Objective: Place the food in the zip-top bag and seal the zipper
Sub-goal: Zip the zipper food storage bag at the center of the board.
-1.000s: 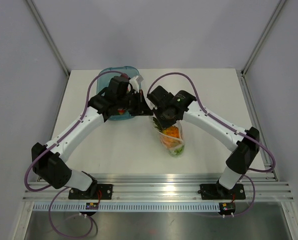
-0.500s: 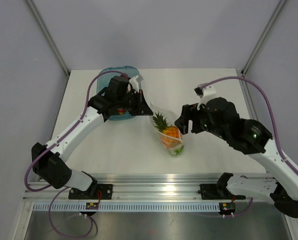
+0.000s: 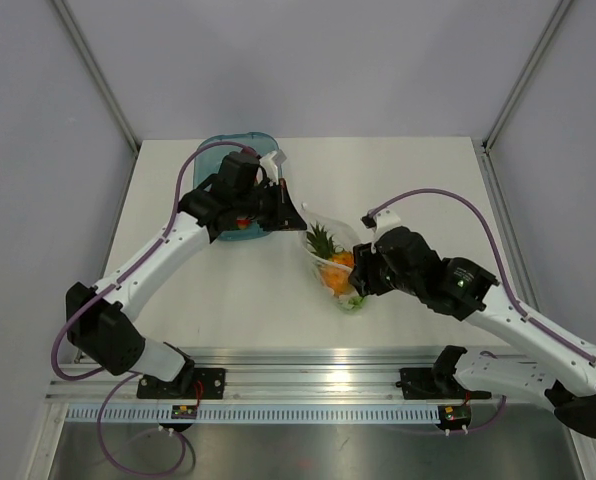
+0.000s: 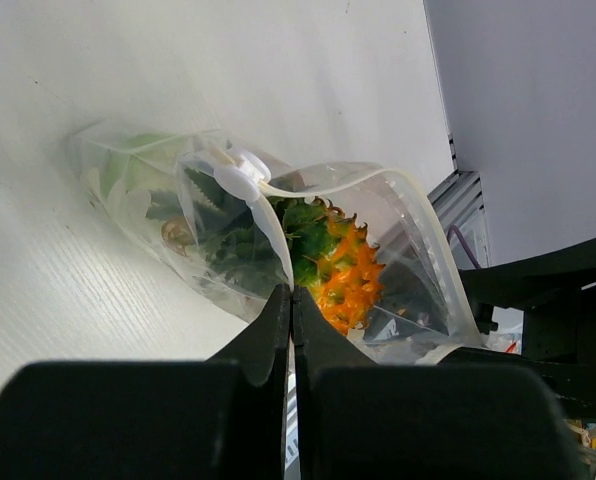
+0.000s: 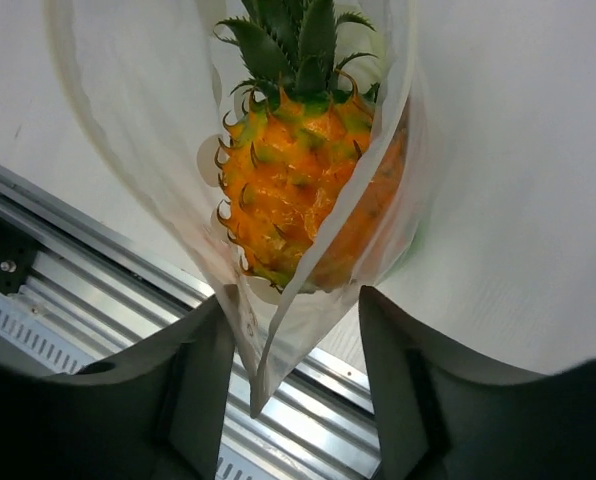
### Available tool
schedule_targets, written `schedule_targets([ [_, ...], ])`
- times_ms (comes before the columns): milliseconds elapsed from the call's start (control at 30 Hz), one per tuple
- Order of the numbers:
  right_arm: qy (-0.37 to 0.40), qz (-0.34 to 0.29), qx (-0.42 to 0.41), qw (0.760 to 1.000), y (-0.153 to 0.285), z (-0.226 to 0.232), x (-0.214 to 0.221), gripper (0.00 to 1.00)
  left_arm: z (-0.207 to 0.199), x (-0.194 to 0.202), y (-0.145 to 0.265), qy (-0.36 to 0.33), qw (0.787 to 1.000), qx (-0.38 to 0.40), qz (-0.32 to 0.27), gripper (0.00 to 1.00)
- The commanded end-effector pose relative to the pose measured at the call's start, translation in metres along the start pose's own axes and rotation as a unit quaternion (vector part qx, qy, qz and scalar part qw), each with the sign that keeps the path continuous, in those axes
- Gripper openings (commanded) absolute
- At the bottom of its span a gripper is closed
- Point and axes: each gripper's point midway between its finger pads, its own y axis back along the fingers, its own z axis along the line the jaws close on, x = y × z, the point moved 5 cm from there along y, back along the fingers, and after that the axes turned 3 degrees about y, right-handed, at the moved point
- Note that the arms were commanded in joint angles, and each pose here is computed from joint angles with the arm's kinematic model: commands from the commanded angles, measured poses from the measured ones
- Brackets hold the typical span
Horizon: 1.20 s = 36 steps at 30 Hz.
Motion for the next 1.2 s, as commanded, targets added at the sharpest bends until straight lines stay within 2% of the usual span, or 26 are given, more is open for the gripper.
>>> schedule_targets([
  [0,-0.011,-0.053,0.002,0.999,0.001,0.001,-0.013,0.51,-0.012,-0.018,0.002,-0.012,0.999,0.017,-0.032,0.00],
  [67,-0.016,-0.074,0.013,0.997,0.004,-0.003,-0.016,0.35,-0.012,-0.018,0.003,-0.013,0.999,0.016,-0.032,0.00],
  [100,-0.014,-0.079,0.017,0.997,0.003,-0.006,-0.015,0.20,-0.012,-0.018,0.003,-0.014,0.999,0.015,-0.033,0.00],
  [200,-0.004,-0.123,0.018,0.992,0.008,-0.009,-0.022,0.00,-0.010,-0.015,0.006,-0.018,0.999,0.012,-0.033,0.00],
  [333,0.033,-0.169,0.027,0.985,0.012,-0.014,-0.034,0.00,-0.010,-0.008,0.015,-0.056,0.998,0.021,-0.027,0.00],
  [367,0.042,-0.172,0.030,0.984,0.012,-0.015,-0.036,0.00,-0.007,-0.005,0.018,-0.066,0.997,0.021,-0.024,0.05],
  [400,0.060,-0.180,0.032,0.981,0.012,-0.016,-0.040,0.00,-0.004,-0.005,0.021,-0.090,0.995,0.015,-0.027,0.36],
  [433,0.068,-0.181,0.031,0.981,0.011,-0.016,-0.041,0.00,-0.005,-0.005,0.031,-0.109,0.993,0.013,-0.041,0.58],
  [500,0.090,-0.187,0.024,0.978,0.010,-0.014,-0.044,0.00,0.009,-0.007,0.040,-0.154,0.985,-0.020,-0.071,0.90],
  [533,0.096,-0.183,0.021,0.978,0.009,-0.013,-0.043,0.00,0.011,-0.012,0.044,-0.173,0.980,-0.026,-0.097,0.99],
  [600,0.106,-0.182,0.022,0.977,0.006,-0.013,-0.042,0.00,0.028,-0.012,0.054,-0.209,0.967,-0.051,-0.140,0.99],
  [633,0.107,-0.181,0.021,0.977,0.005,-0.013,-0.041,0.00,0.028,-0.023,0.058,-0.228,0.956,-0.042,-0.181,0.99],
  [667,0.109,-0.179,0.017,0.978,0.003,-0.012,-0.039,0.00,0.029,-0.020,0.061,-0.263,0.945,-0.025,-0.192,0.99],
  [700,0.110,-0.178,0.012,0.978,0.003,-0.011,-0.038,0.00,0.045,-0.008,0.049,-0.278,0.943,-0.021,-0.181,0.99],
  [733,0.110,-0.174,0.011,0.979,0.001,-0.011,-0.037,0.00,0.044,-0.016,0.047,-0.306,0.927,0.000,-0.216,0.99],
  [800,0.109,-0.164,0.005,0.980,-0.002,-0.010,-0.031,0.00,0.059,0.001,0.037,-0.354,0.910,0.036,-0.215,0.97],
  [833,0.107,-0.159,0.005,0.981,-0.004,-0.011,-0.030,0.00,0.053,-0.007,0.041,-0.382,0.889,0.054,-0.248,0.97],
  [933,0.108,-0.147,-0.004,0.983,-0.008,-0.008,-0.028,0.00,0.055,-0.005,0.033,-0.426,0.868,0.090,-0.239,0.97],
  [1033,0.110,-0.141,-0.009,0.984,-0.010,-0.007,-0.027,0.00,0.055,-0.011,0.010,-0.439,0.866,0.132,-0.202,0.93],
  [1100,0.112,-0.142,-0.009,0.983,-0.009,-0.008,-0.027,0.00,0.056,-0.014,-0.008,-0.422,0.873,0.164,-0.182,0.89],
  [1167,0.111,-0.142,-0.007,0.984,-0.007,-0.009,-0.027,0.00,0.047,-0.020,-0.012,-0.416,0.870,0.202,-0.171,0.87],
])
